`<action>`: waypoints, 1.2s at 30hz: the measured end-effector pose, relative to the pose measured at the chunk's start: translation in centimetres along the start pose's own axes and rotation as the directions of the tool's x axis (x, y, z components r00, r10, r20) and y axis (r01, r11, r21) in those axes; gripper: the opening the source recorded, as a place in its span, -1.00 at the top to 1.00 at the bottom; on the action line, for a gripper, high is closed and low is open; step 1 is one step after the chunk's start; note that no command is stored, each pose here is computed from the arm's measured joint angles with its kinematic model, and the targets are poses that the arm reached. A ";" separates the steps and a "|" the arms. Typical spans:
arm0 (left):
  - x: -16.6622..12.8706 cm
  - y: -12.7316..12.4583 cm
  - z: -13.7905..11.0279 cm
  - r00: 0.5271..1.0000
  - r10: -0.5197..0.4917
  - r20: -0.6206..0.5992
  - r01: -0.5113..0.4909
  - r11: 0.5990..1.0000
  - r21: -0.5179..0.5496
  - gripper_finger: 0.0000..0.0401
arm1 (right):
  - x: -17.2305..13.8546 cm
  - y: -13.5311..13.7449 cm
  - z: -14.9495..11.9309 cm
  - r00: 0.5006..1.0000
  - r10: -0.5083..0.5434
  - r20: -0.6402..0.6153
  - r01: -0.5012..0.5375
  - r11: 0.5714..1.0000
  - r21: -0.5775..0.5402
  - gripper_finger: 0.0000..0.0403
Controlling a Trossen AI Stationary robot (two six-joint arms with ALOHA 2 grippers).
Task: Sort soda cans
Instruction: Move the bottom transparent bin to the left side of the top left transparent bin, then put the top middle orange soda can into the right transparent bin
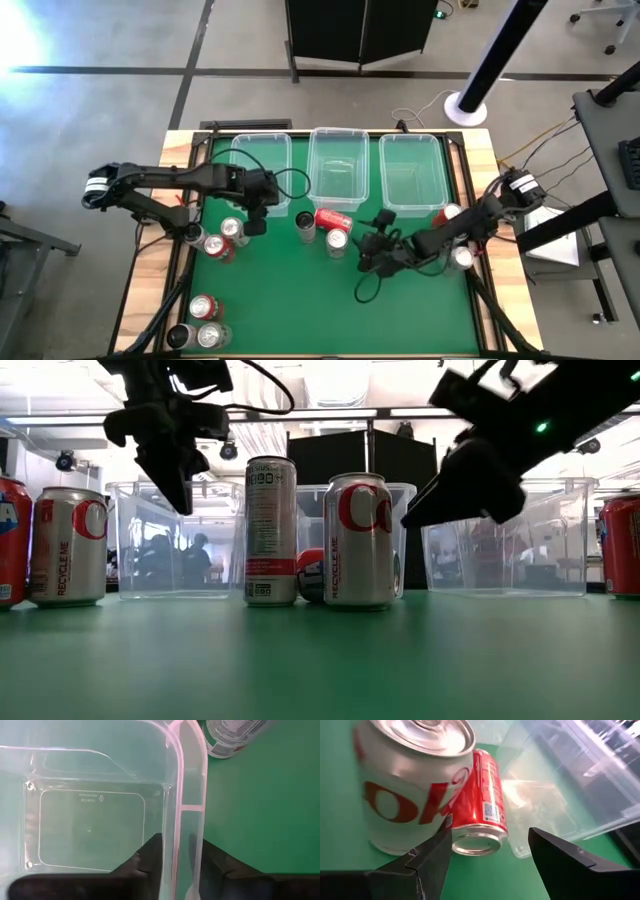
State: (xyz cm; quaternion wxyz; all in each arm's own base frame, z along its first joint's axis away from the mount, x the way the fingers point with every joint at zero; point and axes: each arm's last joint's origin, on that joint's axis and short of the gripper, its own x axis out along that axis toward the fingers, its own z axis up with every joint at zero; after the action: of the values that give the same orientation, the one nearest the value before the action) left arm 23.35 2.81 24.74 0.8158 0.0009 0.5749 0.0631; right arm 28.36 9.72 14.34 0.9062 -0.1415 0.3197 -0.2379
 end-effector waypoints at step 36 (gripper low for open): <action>-7.8 0.2 -2.6 0.923 0.089 0.374 -0.042 0.990 -0.134 -0.29 | 1.7 0.0 2.8 0.962 0.247 -0.113 -0.259 0.960 -0.103 -0.19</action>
State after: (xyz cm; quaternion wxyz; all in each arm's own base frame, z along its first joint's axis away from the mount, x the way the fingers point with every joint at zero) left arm 18.28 2.01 31.20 0.9073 -0.0181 0.4012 0.1244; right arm 31.33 9.16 15.61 0.9024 -0.1403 0.3930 -0.1075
